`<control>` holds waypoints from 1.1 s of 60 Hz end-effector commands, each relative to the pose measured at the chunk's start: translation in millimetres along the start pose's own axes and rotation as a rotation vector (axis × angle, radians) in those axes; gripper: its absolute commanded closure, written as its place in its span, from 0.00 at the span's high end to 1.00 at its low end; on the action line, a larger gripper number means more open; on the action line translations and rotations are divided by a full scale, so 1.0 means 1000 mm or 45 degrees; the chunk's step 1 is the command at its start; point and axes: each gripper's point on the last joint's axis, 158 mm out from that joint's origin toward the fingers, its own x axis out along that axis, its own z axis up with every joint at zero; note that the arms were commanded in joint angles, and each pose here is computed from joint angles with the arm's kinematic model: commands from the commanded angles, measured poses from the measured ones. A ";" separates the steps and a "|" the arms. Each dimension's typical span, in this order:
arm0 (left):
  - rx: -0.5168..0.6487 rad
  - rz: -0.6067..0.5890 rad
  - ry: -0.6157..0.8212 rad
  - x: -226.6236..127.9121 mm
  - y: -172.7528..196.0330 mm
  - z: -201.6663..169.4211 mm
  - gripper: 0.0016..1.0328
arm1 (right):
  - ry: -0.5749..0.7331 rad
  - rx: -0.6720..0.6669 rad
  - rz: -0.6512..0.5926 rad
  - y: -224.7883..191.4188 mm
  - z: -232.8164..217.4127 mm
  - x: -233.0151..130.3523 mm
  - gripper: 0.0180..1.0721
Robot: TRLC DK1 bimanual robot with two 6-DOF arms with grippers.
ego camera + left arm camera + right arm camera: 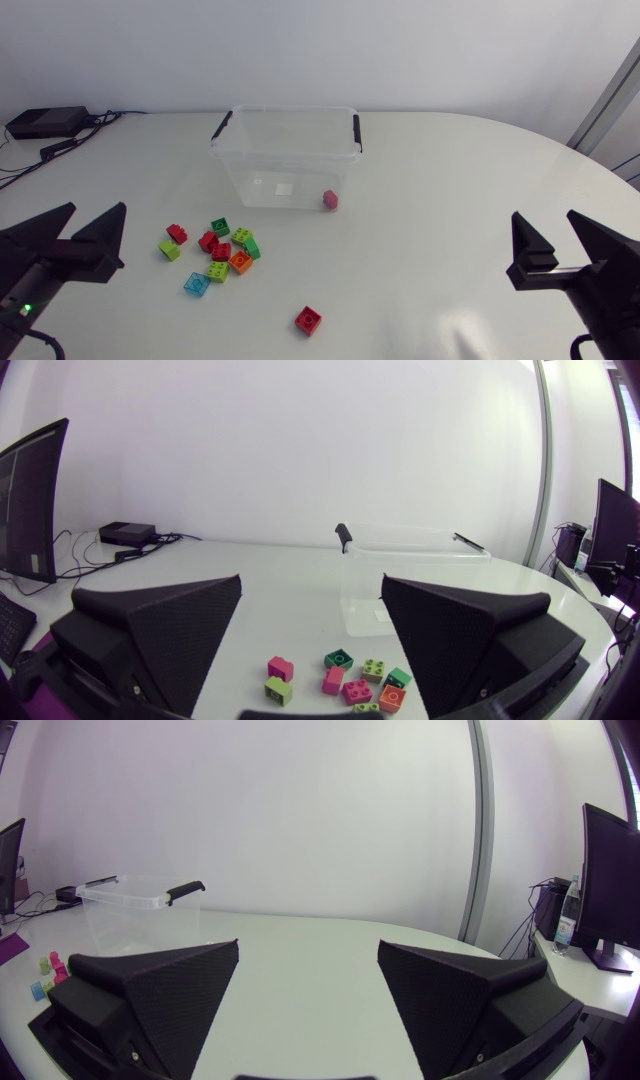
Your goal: Pick up the duplo bricks and place them in the container
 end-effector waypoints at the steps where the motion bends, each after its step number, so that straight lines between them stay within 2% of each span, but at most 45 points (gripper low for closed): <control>1: -0.043 -0.006 0.040 0.007 -0.003 0.016 0.93 | -0.014 -0.004 0.035 0.006 0.025 0.005 0.95; 16: -0.015 -0.002 0.398 0.037 -0.006 -0.007 0.93 | 0.245 0.007 0.075 0.014 0.026 0.046 0.95; 32: 0.298 -0.016 0.986 0.081 0.025 -0.067 0.90 | 0.588 0.059 0.152 0.042 -0.004 0.074 0.95; 35: 0.318 -0.036 1.084 0.089 0.033 -0.087 0.91 | 0.723 0.034 0.181 0.051 -0.018 0.075 0.95; 40: 0.322 -0.096 1.184 0.091 0.038 -0.107 0.90 | 0.868 -0.068 0.236 0.060 -0.035 0.073 0.95; 41: 0.344 -0.123 1.232 0.092 0.041 -0.117 0.90 | 0.930 -0.117 0.273 0.067 -0.044 0.072 0.95; 45: 0.375 -0.193 1.279 0.091 0.039 -0.130 0.90 | 0.985 -0.179 0.360 0.077 -0.052 0.070 0.95; 49: 0.418 -0.256 1.379 0.089 0.041 -0.152 0.90 | 1.083 -0.320 0.489 0.096 -0.065 0.060 0.95; 66: 0.479 -0.358 1.495 0.095 0.048 -0.185 0.79 | 1.305 -0.565 0.780 0.160 -0.106 0.027 0.95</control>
